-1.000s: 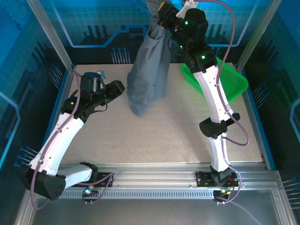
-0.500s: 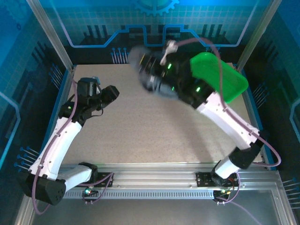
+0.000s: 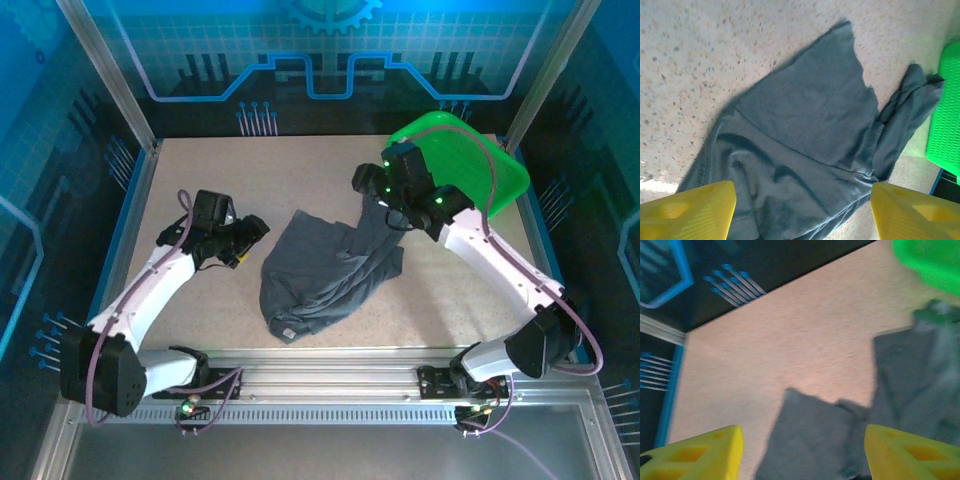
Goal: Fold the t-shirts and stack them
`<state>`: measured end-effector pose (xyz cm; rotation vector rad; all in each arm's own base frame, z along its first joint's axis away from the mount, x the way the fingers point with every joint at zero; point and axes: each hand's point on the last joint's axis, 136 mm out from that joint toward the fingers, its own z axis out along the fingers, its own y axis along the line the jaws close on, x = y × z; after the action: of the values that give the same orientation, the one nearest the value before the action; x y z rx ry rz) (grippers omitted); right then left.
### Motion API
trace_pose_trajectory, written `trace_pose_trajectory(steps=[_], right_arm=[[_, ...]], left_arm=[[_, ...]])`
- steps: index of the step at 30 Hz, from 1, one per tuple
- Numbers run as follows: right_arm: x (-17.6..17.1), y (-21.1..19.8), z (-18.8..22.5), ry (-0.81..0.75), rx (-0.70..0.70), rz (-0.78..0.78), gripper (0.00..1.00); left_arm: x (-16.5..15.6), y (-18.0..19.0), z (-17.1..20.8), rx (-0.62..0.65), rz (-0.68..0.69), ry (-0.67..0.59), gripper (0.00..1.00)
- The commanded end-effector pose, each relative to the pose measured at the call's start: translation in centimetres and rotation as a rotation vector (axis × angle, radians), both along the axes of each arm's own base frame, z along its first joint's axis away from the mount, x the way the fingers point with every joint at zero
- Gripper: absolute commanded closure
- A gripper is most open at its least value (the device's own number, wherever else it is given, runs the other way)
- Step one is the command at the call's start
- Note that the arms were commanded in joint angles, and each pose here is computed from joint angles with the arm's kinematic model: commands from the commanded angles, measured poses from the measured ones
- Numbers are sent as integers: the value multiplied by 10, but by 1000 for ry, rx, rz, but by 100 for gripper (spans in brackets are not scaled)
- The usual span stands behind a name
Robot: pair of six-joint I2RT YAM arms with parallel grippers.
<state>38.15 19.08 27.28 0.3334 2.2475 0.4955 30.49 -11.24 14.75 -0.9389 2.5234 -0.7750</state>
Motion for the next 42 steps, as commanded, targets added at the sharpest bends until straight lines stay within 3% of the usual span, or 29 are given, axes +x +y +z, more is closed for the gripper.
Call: trace_pose_trajectory(steps=[1, 4, 8, 13, 19, 23, 30, 32, 34, 38, 41, 42], right_arm=[[-10, -15, -79, 200, -234, 75, 35], [3, -20, -120, 325, -241, 80, 39], [27, -5, -154, 384, -279, 132, 42], [46, -11, -192, 477, -348, 103, 41], [61, -17, -191, 492, -331, 95, 41], [62, -16, -183, 487, -319, 111, 41], [50, -15, -170, 492, -268, 124, 40], [47, -14, -165, 488, -261, 134, 40], [44, -16, -164, 491, -267, 139, 40], [39, -25, -162, 499, -265, 120, 41], [39, -30, -161, 497, -257, 106, 41], [38, -31, -162, 501, -253, 105, 41]], left_arm=[[-8, -17, -17, -38, -21, 105, 28], [-8, -18, -45, -3, -26, 203, 30], [6, -25, -73, 23, -35, 242, 34], [13, -27, -106, 173, -93, 330, 33], [50, -16, -109, 400, -147, 233, 28], [71, -16, -106, 449, -150, 173, 23], [113, -24, -124, 511, -197, 155, 22], [122, -30, -130, 491, -199, 140, 25], [125, -43, -140, 441, -217, 155, 34], [110, -57, -158, 427, -260, 238, 42], [99, -64, -168, 423, -277, 257, 67], [96, -63, -170, 433, -277, 263, 80]])
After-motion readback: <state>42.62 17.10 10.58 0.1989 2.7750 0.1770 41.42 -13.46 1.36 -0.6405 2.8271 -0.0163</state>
